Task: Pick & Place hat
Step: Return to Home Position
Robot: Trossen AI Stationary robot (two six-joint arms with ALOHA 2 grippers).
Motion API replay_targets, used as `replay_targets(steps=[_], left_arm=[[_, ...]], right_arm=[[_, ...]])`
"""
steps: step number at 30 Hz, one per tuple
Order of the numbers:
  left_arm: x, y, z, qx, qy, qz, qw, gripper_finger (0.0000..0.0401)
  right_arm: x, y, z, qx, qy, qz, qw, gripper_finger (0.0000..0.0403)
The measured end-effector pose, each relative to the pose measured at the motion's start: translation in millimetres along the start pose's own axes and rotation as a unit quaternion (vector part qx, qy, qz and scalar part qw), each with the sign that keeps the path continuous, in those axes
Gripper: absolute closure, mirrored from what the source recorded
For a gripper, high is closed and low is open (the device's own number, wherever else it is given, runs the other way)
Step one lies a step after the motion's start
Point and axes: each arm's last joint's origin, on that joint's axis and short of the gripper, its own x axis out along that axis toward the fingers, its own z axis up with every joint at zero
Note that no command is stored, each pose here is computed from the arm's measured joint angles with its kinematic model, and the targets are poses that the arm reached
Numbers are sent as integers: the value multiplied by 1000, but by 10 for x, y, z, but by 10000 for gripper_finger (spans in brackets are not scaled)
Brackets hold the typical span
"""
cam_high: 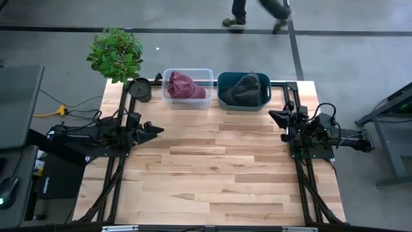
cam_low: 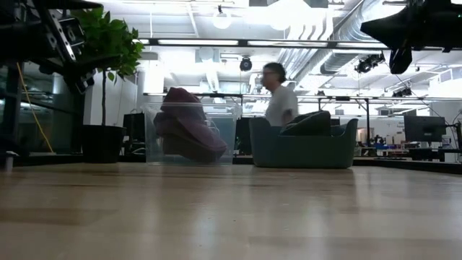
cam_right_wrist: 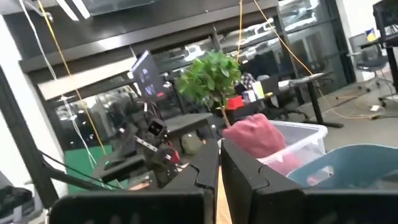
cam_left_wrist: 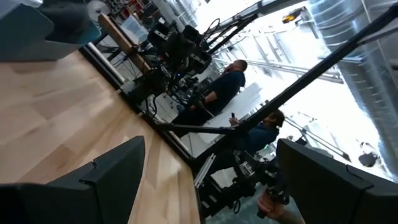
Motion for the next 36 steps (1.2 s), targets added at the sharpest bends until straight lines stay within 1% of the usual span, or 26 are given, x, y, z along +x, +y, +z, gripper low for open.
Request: replay_targets(steps=[7,15,18,22,27,30,33,36], left_arm=[[0,12,-7,-6,2,7,1000,61],[-1,38,-27,-6,11,20,1000,61],[-1,49,-36,-6,16,26,1000,61],[-2,63,-46,-6,21,33,999,61],[-2,62,-46,-6,21,33,999,61],[-2,63,-46,-7,21,34,999,61],[-2,63,-47,-7,21,34,999,61],[-3,64,-47,-7,22,34,999,61]], right_arm=[[4,13,-19,-5,15,25,1000,383],[51,9,-84,-28,46,19,998,382],[69,2,-126,-44,66,15,997,382],[83,-13,-138,-83,67,-10,994,382],[84,-2,-137,-87,69,8,994,382],[85,-3,-131,-124,65,7,990,382],[86,-9,-117,-166,56,-8,985,382],[86,-16,-117,-174,56,-18,983,382]])
